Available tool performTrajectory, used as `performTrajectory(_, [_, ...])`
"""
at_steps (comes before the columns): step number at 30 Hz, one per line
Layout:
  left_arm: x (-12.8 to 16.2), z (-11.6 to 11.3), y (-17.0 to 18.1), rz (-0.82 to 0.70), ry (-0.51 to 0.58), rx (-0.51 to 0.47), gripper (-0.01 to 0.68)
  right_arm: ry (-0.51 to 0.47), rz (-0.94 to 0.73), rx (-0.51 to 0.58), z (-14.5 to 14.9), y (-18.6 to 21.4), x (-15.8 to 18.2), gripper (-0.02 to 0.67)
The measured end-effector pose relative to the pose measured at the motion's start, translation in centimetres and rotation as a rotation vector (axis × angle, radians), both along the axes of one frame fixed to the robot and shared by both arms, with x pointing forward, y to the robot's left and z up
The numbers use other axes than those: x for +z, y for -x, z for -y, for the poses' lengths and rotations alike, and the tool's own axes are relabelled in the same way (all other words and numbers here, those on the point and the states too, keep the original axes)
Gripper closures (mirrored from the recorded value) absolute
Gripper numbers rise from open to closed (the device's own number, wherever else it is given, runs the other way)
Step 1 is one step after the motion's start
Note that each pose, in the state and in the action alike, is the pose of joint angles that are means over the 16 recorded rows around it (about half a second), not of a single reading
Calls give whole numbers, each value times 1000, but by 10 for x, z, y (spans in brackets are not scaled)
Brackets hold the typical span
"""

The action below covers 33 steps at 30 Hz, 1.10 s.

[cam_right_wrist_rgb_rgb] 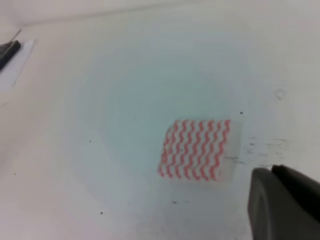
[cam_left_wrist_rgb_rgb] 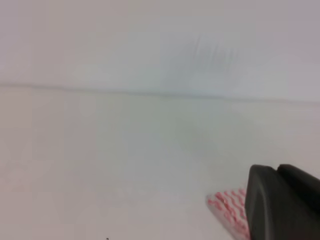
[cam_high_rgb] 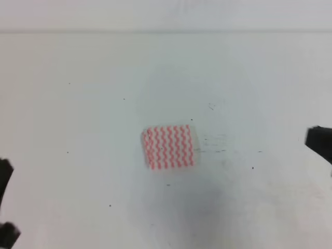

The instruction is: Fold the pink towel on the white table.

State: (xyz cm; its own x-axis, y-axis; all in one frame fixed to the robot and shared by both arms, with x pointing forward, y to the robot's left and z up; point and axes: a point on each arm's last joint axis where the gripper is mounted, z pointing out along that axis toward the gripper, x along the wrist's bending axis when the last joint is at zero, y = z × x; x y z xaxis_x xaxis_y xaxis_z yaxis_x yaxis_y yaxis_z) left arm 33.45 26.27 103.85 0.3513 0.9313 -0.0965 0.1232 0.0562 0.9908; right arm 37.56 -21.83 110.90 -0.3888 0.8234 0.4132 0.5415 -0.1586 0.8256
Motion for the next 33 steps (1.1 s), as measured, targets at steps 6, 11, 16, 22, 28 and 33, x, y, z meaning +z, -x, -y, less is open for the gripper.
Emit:
performTrajectory(6, [-32,-10,19,15,43,23,678,-30,114,-18,18,36,-9,665])
performTrajectory(11, [-51,-14,26,17,43,35,678,-67,213,-45,31,58,-22,664])
performTrajectory(16, [-62,-17,27,6,27,51,678,-93,299,-77,40,71,-39,665])
performTrajectory(22, [-65,-18,27,5,17,64,678,-96,345,-103,45,76,-60,664])
performTrajectory(28, [-65,-18,27,5,16,67,678,-74,329,-112,46,76,-82,665])
performTrajectory(33, [-65,-18,27,6,16,68,678,-51,293,-111,46,75,-97,666])
